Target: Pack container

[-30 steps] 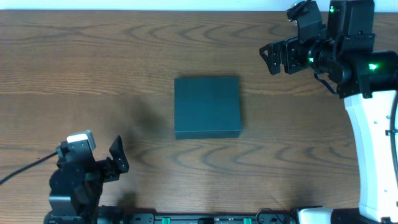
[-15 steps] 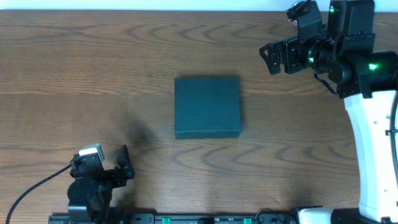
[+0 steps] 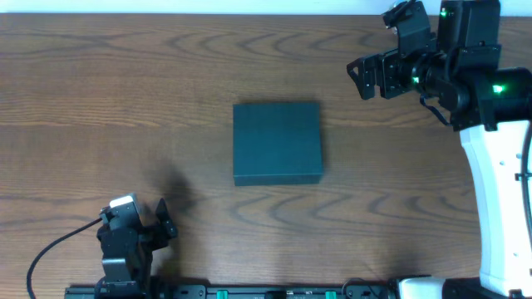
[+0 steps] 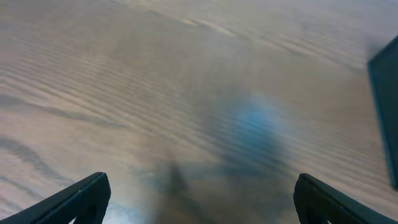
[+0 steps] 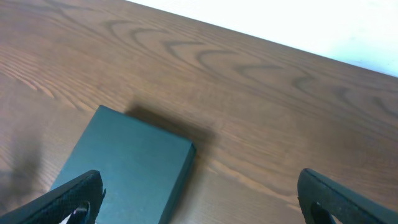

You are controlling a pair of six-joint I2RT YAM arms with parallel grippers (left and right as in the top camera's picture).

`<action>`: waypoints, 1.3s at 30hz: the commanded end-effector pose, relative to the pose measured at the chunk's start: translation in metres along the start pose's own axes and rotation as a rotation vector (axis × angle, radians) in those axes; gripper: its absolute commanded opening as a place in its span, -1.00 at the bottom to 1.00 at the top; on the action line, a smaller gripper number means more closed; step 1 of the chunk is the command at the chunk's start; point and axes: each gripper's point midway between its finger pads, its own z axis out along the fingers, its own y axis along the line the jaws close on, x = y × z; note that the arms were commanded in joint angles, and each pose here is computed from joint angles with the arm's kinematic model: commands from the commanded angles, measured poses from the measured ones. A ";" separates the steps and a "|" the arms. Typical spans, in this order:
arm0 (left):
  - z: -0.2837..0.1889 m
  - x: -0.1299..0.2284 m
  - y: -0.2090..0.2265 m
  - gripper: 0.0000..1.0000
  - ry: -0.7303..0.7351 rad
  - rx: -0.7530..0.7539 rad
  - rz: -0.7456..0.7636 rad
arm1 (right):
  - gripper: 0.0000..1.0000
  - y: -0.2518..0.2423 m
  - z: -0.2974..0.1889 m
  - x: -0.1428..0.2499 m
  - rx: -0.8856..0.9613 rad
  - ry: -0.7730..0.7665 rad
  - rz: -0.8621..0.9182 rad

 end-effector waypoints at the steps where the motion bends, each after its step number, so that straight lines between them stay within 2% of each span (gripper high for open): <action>1: 0.007 0.009 0.005 0.91 0.014 -0.024 0.013 | 0.98 0.003 -0.004 -0.003 0.000 -0.011 -0.014; 5: 0.011 0.012 0.004 0.90 0.018 -0.018 0.016 | 0.98 0.003 -0.004 -0.003 0.000 -0.011 -0.015; 9: 0.011 0.014 0.005 0.90 0.025 -0.018 0.088 | 0.98 0.003 -0.004 -0.003 0.000 -0.011 -0.014; 33: 0.011 0.014 0.004 0.90 0.025 -0.018 0.090 | 0.98 0.003 -0.004 -0.003 -0.001 -0.012 -0.015; 39: 0.011 0.014 0.004 0.91 0.025 -0.017 0.090 | 0.98 0.035 -0.049 -0.012 -0.026 -0.114 -0.079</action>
